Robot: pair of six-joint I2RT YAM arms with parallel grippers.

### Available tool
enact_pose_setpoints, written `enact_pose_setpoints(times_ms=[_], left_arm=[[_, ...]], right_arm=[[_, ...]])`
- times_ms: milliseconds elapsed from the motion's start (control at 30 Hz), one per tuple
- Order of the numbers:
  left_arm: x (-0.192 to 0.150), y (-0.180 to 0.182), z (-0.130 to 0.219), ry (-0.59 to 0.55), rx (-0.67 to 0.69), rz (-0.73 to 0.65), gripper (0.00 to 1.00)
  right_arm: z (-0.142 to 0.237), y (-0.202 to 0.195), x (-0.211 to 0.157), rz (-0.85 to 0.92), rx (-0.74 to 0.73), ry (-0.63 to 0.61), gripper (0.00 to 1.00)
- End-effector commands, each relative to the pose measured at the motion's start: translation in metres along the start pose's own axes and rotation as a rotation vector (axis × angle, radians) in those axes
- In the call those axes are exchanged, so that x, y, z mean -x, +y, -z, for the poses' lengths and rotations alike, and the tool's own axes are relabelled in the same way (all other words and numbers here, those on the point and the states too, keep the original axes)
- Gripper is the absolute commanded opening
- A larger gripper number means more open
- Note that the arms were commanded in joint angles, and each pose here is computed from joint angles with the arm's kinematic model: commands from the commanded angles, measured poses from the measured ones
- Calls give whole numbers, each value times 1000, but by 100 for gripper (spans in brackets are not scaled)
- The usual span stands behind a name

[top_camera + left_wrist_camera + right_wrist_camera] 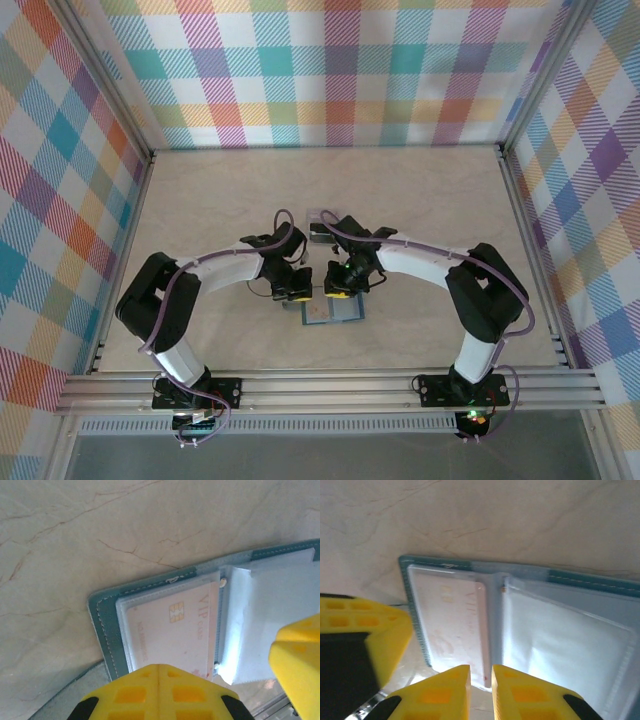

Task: Take the credit cards out of the card holder

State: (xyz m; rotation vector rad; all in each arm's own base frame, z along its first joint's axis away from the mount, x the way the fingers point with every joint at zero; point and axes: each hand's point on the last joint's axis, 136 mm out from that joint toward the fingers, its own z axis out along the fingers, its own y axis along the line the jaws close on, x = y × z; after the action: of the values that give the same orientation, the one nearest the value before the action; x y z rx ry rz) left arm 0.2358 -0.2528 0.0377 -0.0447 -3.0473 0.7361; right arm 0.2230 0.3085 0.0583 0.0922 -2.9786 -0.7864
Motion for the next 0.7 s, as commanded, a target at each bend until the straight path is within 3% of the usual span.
enact_pose_setpoints(times_ms=[0,267,667], left_arm=[[-7,6,-8,32,10,17,2],[-13,18,-11,50,54,11,1],[-16,28,-12,59,100,4,1]], right_arm=[[-9,16,-2,-20,103,44,20],[-31,7,-1,-49,97,81,20],[-38,-30,-2,-55,-63,66,21]])
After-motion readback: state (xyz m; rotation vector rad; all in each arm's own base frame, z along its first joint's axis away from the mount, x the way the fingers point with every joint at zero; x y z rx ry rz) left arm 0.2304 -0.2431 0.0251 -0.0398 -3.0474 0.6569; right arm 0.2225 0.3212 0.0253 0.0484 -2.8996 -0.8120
